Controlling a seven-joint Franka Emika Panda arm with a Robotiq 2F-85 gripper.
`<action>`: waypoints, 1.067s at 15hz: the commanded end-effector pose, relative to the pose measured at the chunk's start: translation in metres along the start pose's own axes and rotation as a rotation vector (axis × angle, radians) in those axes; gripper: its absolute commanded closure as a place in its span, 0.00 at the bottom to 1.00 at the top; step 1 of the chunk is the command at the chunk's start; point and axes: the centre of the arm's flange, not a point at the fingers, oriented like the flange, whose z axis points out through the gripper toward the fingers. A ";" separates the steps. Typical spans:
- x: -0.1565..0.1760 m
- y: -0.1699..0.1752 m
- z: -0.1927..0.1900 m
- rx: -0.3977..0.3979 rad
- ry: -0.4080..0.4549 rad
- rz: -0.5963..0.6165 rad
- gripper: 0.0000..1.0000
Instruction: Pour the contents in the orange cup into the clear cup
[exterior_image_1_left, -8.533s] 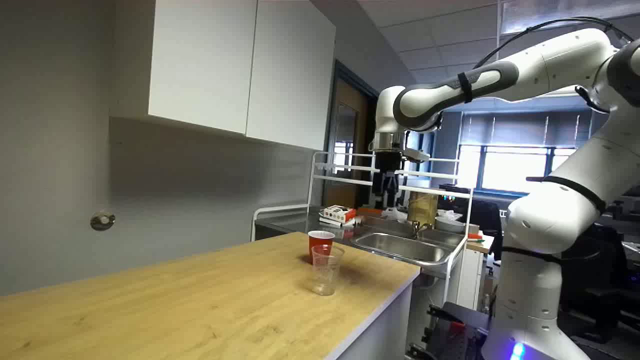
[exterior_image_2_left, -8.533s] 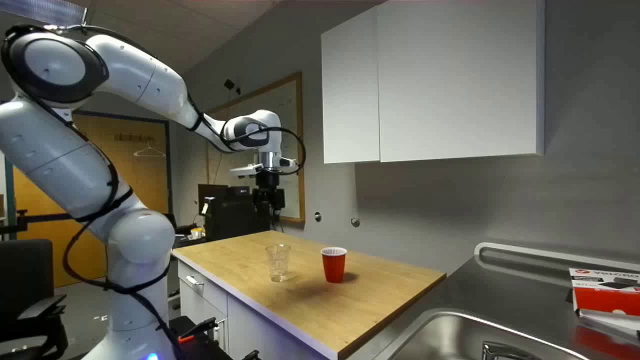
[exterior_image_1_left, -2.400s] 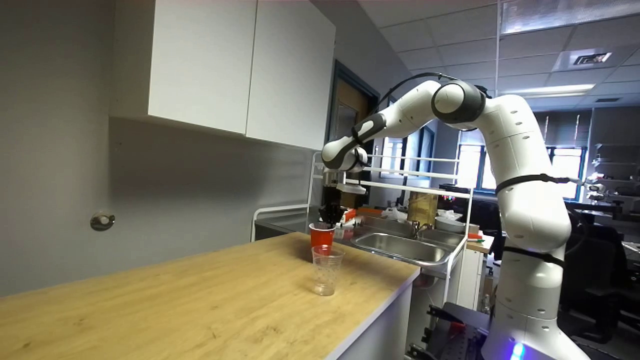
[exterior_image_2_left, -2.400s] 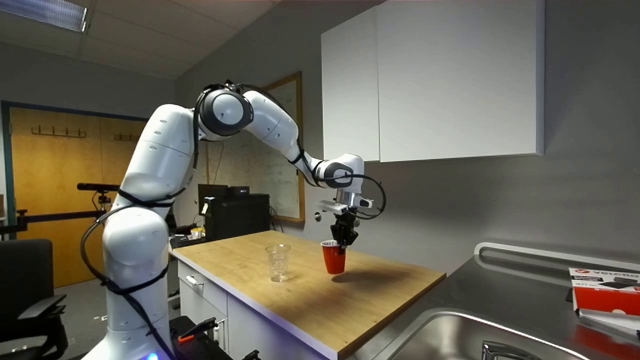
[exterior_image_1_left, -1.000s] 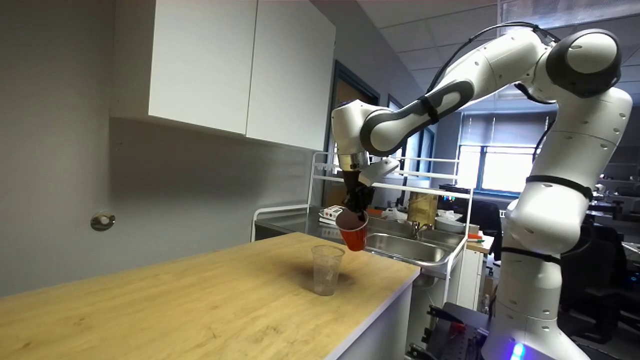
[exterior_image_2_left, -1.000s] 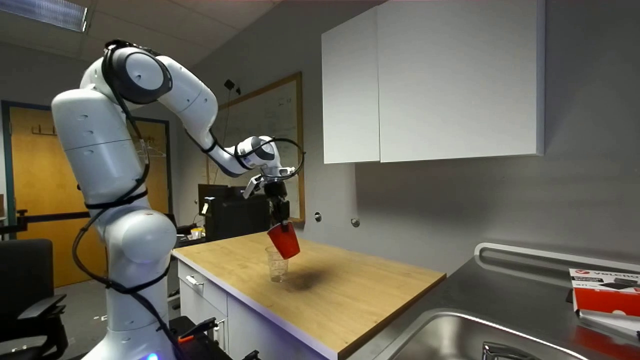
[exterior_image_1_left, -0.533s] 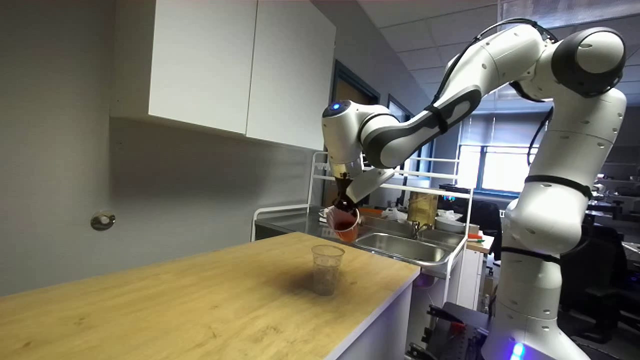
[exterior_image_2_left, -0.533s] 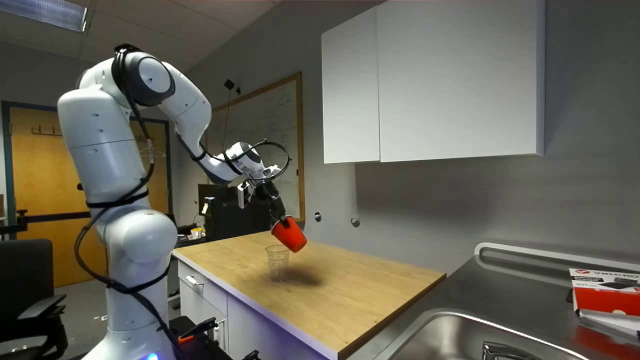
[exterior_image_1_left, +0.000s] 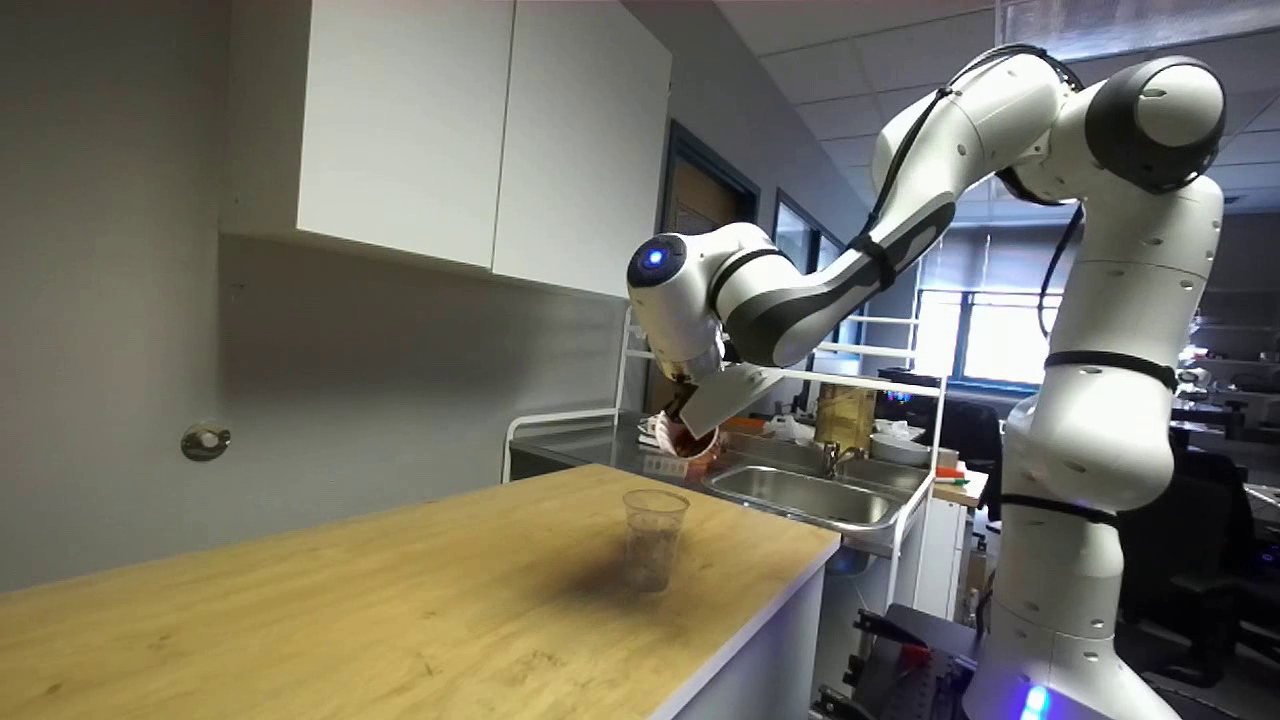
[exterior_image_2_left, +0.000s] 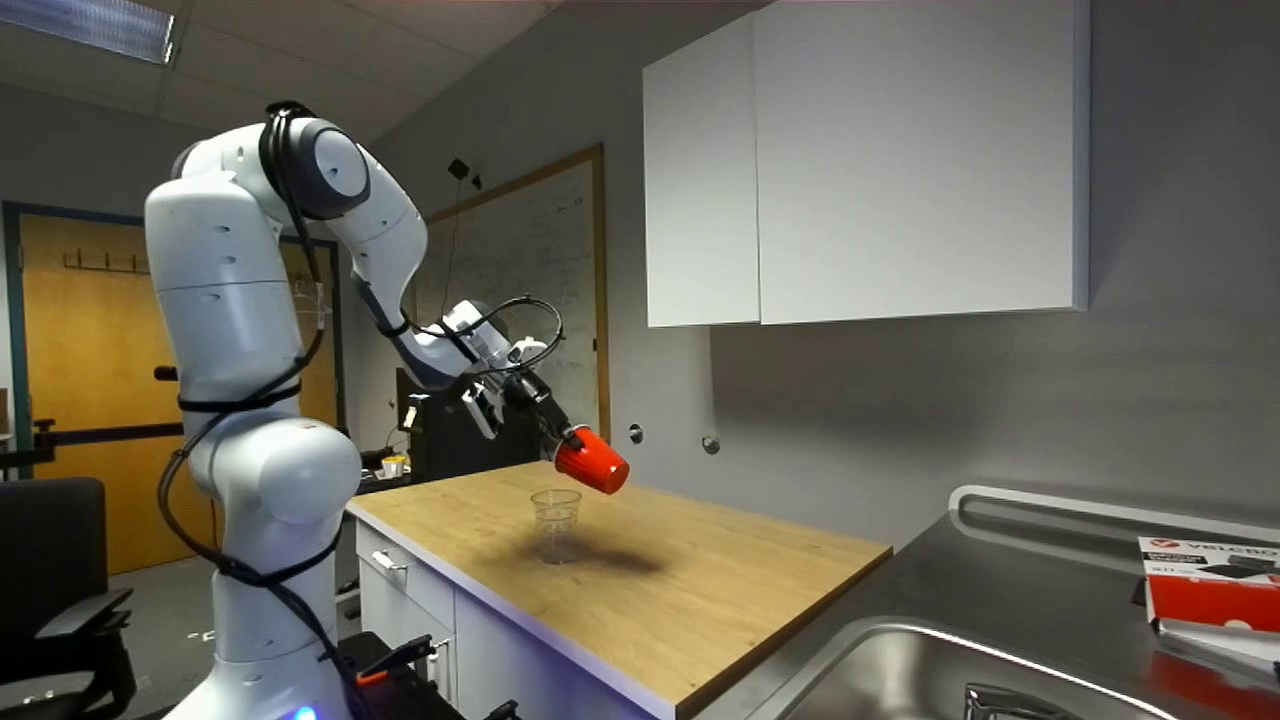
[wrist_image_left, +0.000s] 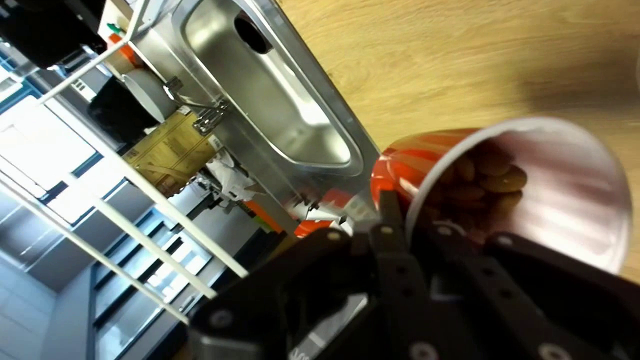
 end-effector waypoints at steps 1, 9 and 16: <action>-0.009 -0.018 -0.018 -0.084 0.087 0.059 0.96; -0.050 -0.053 -0.053 -0.179 0.230 0.059 0.96; -0.065 -0.077 -0.065 -0.272 0.391 0.107 0.96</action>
